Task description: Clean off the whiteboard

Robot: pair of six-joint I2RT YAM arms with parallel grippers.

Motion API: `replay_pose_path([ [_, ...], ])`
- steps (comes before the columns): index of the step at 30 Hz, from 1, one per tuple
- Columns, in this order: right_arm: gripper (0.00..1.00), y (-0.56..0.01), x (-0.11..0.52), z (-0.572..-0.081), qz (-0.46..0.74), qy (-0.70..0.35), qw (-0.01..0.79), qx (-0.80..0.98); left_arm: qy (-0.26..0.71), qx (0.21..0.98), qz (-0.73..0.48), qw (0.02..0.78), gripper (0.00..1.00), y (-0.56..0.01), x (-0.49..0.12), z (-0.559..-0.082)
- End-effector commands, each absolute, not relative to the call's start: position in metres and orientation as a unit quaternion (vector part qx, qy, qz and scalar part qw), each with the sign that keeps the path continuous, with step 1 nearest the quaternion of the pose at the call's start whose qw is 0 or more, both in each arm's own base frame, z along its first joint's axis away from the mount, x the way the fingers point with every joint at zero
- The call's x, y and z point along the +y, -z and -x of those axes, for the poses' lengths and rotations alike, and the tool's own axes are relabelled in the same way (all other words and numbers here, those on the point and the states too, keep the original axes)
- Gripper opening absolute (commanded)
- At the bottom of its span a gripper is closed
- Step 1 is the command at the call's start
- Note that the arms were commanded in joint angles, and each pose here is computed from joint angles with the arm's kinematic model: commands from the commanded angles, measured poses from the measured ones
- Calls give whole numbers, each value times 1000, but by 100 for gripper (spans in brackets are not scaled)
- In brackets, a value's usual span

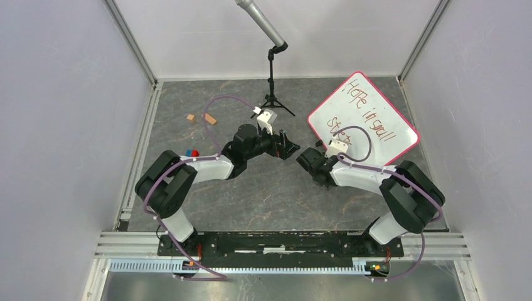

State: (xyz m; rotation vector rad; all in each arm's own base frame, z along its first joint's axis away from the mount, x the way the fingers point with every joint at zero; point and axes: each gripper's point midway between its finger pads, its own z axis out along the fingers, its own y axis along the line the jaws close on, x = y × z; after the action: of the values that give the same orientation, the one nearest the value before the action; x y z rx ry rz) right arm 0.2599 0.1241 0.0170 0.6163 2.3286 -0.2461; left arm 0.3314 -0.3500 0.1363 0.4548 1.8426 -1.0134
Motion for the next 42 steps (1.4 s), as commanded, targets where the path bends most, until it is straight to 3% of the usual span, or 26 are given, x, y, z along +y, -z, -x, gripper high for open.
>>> replay_pose_path([
  [1, 24, -33, 136, -274, -167, 85, 367, 911, 416, 720, -213, 514, 100, -161, -358, -341],
  [6, 6, -74, 124, -297, -56, 149, 416, 895, 426, 725, -209, 499, 100, -157, -366, -346],
  [13, 4, -145, 103, -337, 117, 205, 463, 854, 444, 750, -178, 457, 98, -140, -387, -363],
  [25, 0, -154, 45, -385, 165, 231, 412, 866, 543, 766, -71, 339, 82, -123, -426, -404],
  [27, 5, -152, 45, -387, 173, 235, 412, 864, 553, 763, -64, 327, 79, -121, -432, -406],
  [30, 23, -146, 46, -391, 178, 236, 408, 864, 569, 753, -68, 324, 75, -115, -439, -401],
  [36, 48, -142, 47, -395, 168, 243, 388, 873, 563, 761, -81, 313, 66, -95, -446, -390],
  [42, 59, -142, 49, -395, 165, 232, 394, 874, 540, 780, -100, 300, 64, -78, -466, -385],
])
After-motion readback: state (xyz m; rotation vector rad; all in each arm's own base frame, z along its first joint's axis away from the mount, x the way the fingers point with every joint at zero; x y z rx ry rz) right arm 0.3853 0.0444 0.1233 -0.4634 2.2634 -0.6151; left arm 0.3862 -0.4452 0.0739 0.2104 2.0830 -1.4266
